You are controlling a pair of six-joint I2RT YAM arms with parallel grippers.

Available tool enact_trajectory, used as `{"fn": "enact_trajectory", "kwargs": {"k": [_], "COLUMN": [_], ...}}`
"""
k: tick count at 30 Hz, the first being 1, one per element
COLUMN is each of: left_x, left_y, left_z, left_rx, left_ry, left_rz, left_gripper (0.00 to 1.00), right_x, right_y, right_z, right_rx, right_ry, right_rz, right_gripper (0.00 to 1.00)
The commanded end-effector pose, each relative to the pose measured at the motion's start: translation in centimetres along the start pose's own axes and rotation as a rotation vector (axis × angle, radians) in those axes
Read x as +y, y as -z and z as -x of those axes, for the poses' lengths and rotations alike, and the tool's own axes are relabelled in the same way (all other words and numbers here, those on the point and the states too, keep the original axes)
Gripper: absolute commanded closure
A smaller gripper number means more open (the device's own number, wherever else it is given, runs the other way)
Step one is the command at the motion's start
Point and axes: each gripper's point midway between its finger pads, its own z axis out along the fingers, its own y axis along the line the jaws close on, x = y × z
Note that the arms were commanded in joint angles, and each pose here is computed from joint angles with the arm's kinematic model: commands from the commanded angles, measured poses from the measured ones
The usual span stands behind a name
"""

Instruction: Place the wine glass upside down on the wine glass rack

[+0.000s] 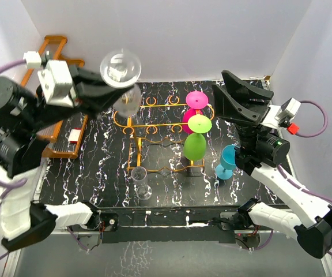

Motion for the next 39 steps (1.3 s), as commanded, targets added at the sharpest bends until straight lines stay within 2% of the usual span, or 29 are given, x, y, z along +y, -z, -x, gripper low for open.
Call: {"fn": "enact_trajectory", "kwargs": {"k": [1,6,9,17,26,33,39], "left_x": [-4.4,-8.5,-10.3,-11.4,-11.0,-9.6,-7.9], "left_y": [2.7,5.8,7.5,10.9,13.1,13.5,13.0], "left_z": [-5.0,-9.7,-11.9,-18.8,-23.3,-25.4,-25.5], "left_rx": [0.143,0.263,0.315,0.544,0.682,0.707,0.671], "left_ry": [0.150,0.311,0.358,0.298,0.220,0.166,0.126], "left_rz": [-0.114,-0.191,-0.214,-0.213,-0.179,-0.087,0.002], "left_gripper": [1.00,1.00,1.00,1.00,1.00,1.00,1.00], "right_x": [-1.2,-1.1,-1.1,-1.1,-0.6,-0.7,-0.4], "right_y": [1.4,2.4,2.9,3.3,3.1,3.5,3.2], "right_z": [-1.9,-1.5,-1.1,-0.2,0.4,0.6,1.0], "right_rx": [0.129,0.142,0.137,0.132,0.140,0.136,0.129], "right_ry": [0.030,0.018,0.008,0.012,0.034,0.046,0.048], "right_rz": [-0.074,-0.091,-0.103,-0.123,-0.096,-0.101,-0.089], "right_gripper": [0.50,0.51,0.52,0.52,0.51,0.51,0.51]}}
